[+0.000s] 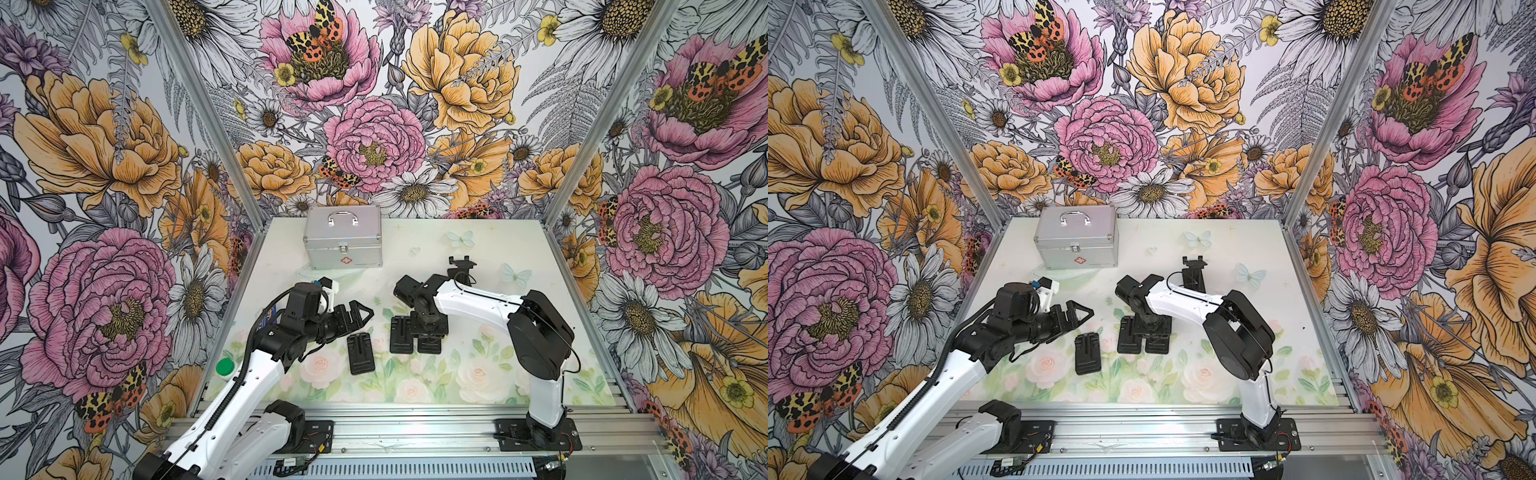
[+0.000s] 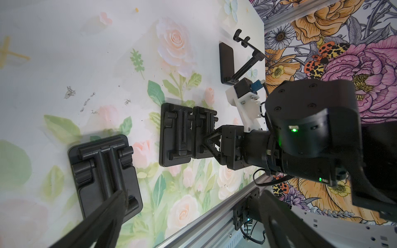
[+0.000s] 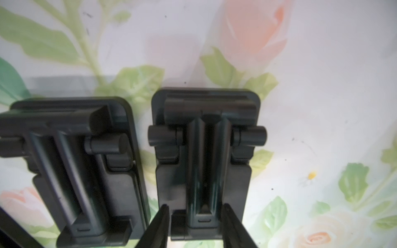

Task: Open the phone stand
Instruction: Pick up the phone stand at the center of the board.

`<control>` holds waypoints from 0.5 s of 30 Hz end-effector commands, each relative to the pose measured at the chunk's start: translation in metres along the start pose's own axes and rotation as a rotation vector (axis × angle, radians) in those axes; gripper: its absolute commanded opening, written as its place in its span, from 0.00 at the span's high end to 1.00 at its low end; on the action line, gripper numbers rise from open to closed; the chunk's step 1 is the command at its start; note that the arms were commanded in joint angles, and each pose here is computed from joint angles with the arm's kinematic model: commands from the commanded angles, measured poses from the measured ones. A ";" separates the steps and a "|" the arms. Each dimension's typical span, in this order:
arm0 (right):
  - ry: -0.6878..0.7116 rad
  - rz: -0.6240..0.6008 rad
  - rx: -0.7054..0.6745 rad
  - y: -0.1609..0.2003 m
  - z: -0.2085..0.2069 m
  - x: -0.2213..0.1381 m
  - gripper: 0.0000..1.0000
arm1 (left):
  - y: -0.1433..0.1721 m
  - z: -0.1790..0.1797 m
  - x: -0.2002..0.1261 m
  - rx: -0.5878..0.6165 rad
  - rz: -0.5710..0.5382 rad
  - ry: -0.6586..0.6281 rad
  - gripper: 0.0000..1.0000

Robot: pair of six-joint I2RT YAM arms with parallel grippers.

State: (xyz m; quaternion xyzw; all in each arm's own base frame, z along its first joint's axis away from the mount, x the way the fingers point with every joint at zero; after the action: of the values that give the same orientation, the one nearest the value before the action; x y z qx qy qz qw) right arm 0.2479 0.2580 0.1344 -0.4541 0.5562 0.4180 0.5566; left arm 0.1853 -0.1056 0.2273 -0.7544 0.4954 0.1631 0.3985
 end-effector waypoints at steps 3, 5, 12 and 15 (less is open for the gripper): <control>0.011 -0.013 0.020 0.001 -0.004 0.005 0.57 | 0.007 0.003 0.001 -0.002 0.008 -0.008 0.01; 0.012 -0.006 0.018 0.001 -0.004 0.009 0.57 | 0.006 0.003 0.001 -0.002 0.007 -0.008 0.01; 0.005 -0.012 0.017 0.000 -0.003 0.009 0.65 | 0.007 0.003 0.000 -0.007 0.004 -0.010 0.01; -0.002 0.003 0.018 0.001 -0.002 0.015 0.74 | 0.006 0.002 0.000 -0.008 0.002 -0.008 0.01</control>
State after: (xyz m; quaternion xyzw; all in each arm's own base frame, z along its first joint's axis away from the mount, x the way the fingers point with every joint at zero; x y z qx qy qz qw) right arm 0.2447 0.2545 0.1256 -0.4529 0.5622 0.4151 0.5537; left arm 0.1833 -0.1049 0.2244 -0.7546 0.4961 0.1686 0.3949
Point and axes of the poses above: each gripper's point midway between its finger pads, its own x axis out along the fingers, its own z axis along the line the jaws close on, y = z × x, the point moved 9 cm from there along -x, back along the fingers, and after that the axes turned 10 degrees about x, right-handed, at the moved point
